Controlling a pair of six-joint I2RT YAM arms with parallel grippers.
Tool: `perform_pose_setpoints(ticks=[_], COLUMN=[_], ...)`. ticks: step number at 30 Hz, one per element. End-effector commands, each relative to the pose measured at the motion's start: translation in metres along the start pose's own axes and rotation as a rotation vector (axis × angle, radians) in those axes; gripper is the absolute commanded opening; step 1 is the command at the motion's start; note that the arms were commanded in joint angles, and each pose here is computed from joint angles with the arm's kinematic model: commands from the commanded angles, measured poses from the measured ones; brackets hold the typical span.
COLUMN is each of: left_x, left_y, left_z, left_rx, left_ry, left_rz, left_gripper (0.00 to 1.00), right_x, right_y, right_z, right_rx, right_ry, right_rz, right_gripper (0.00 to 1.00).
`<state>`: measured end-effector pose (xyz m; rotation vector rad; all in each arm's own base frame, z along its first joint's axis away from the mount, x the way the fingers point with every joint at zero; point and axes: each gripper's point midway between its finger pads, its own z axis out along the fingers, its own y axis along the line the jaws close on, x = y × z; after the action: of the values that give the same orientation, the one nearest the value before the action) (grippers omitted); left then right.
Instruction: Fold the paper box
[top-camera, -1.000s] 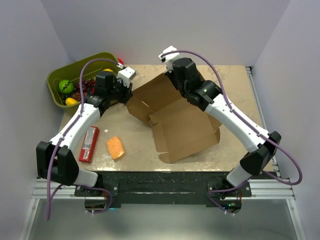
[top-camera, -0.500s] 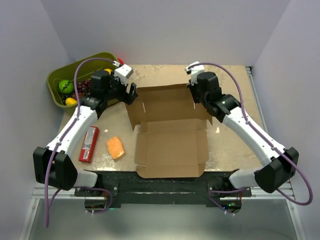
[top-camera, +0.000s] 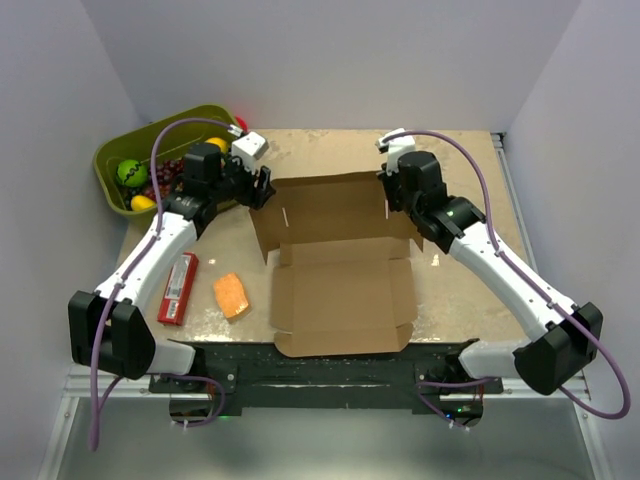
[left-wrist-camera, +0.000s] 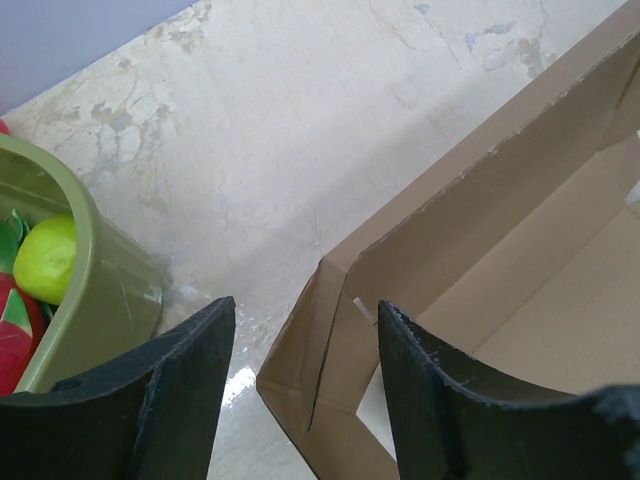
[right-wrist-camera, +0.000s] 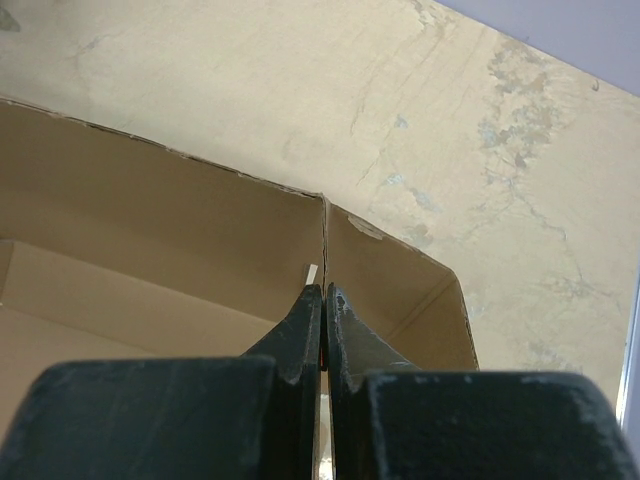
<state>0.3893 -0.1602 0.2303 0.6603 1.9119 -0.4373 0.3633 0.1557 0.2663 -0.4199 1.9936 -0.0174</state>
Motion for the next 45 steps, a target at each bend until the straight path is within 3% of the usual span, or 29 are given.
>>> perform_pose_setpoints(ticks=[1,3,12,23,27,28,30,31,33,34,35,38,45], left_x=[-0.011,-0.011,0.0,0.005,0.009,0.007,0.01,0.008,0.009,0.012,0.012,0.011,0.002], left_y=[0.004,0.001,-0.006,-0.011,-0.01,-0.009,-0.004,-0.004,-0.003,-0.003,-0.004,-0.005,-0.015], left_z=[-0.002,-0.001,0.009,0.024,0.026,0.026,0.026,0.025,0.024,0.023,0.023,0.02,0.019], left_rx=[-0.039,-0.034,-0.111,-0.126,-0.144,-0.152,-0.185,-0.192,-0.224,-0.234,-0.241,-0.279,-0.301], left_ry=[-0.037,-0.039,0.019,0.005,0.003,-0.003,-0.002,-0.013,-0.026,-0.025,-0.027,-0.044,-0.109], left_rz=[0.002,0.003,-0.027,-0.218,-0.211,-0.197,-0.165,-0.146,-0.108,-0.098,-0.094,-0.081,-0.086], left_gripper=[0.6,0.57,0.22,0.12,0.07,0.05,0.0,0.0,0.0,0.0,0.0,0.0,0.0], right_x=[-0.02,-0.021,-0.021,-0.012,-0.004,0.001,0.0,0.003,0.001,0.003,0.001,-0.011,-0.043], right_y=[-0.009,-0.012,-0.018,-0.015,-0.018,-0.018,-0.022,-0.024,-0.029,-0.031,-0.033,-0.036,0.033], right_z=[-0.007,-0.008,-0.006,-0.005,-0.006,-0.007,-0.012,-0.014,-0.024,-0.028,-0.033,-0.054,-0.076], right_rx=[0.038,0.053,0.101,0.111,0.132,0.133,0.152,0.161,0.178,0.185,0.188,0.166,-0.277], right_ry=[-0.076,-0.082,-0.098,-0.2,-0.206,-0.184,-0.18,-0.166,-0.178,-0.176,-0.185,-0.24,-0.294], right_rz=[0.061,0.073,0.14,0.309,0.342,0.34,0.361,0.365,0.408,0.419,0.451,0.55,0.838], right_gripper=[0.0,0.0,0.0,0.0,0.01,0.12,0.19,0.38,0.54,0.67,0.73,0.81,0.83])
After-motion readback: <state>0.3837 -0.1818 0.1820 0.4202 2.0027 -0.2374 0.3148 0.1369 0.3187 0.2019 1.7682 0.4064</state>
